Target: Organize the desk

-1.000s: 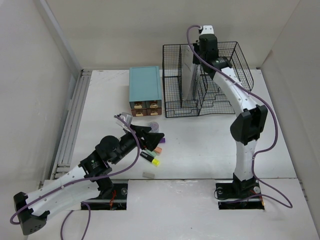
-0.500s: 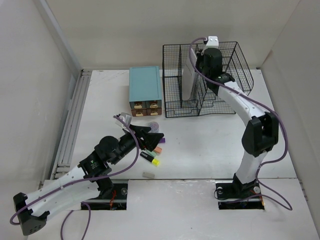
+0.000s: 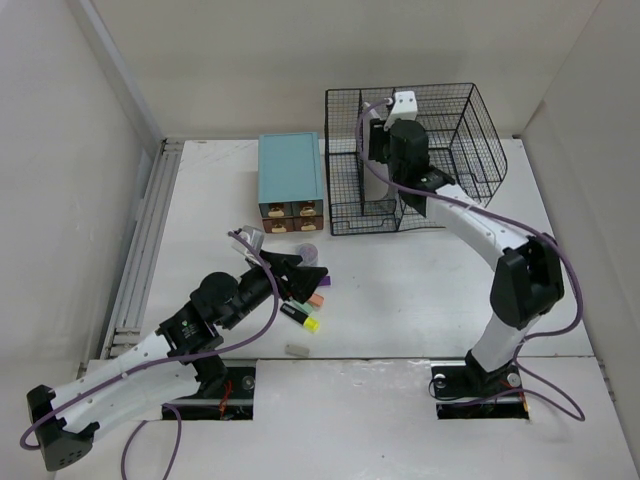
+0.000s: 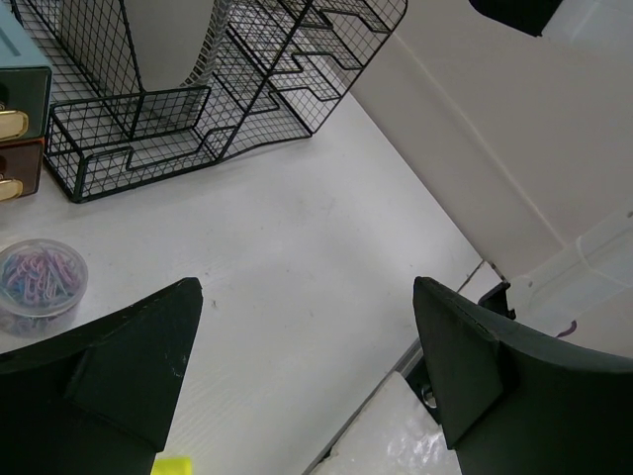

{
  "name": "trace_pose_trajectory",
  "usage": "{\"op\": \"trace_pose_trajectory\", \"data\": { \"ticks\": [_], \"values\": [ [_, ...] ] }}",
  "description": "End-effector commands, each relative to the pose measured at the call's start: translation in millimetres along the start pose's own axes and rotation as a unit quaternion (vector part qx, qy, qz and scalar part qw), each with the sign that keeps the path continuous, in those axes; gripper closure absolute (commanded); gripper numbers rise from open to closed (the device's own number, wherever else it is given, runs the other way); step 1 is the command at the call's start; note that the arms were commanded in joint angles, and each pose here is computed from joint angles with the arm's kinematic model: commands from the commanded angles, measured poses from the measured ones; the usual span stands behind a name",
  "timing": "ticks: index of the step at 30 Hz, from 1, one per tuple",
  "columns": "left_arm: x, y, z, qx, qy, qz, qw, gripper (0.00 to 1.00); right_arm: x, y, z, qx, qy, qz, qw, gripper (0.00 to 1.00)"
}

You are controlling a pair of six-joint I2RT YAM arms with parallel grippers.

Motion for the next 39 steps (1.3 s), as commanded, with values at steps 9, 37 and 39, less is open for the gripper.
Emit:
{"op": "trace_pose_trajectory", "data": {
  "ticks": [9,37,39],
  "values": [
    [-0.7,-6.1,6.9,-0.012,-0.025,-0.018,0.999,0.14,-70.5,3.5,77.0,-0.032,-0.118,0.011,0.992,0.26],
    [84.9,138.8,34.7,-0.126,-0.117,0.329,0.928,0.20,-142.2,-22.3,41.8,-0.122,-0.014,0.413,0.902,0.46],
    [88.6,151.2,33.8,-0.135,-0.115,0.335,0.925,0.20,-141.5,-23.2,38.9,-0.107,-0.007,0.416,0.903,0.46]
  ]
}}
Point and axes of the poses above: each gripper's point midway between its finger pads, its own x axis out along the fingers, its own y axis along the line the jaws close on, z = x × y, the point moved 10 cm from there along -x, back along the fingers, and after that the axes turned 1 degree about -x, right-handed, at the moved point
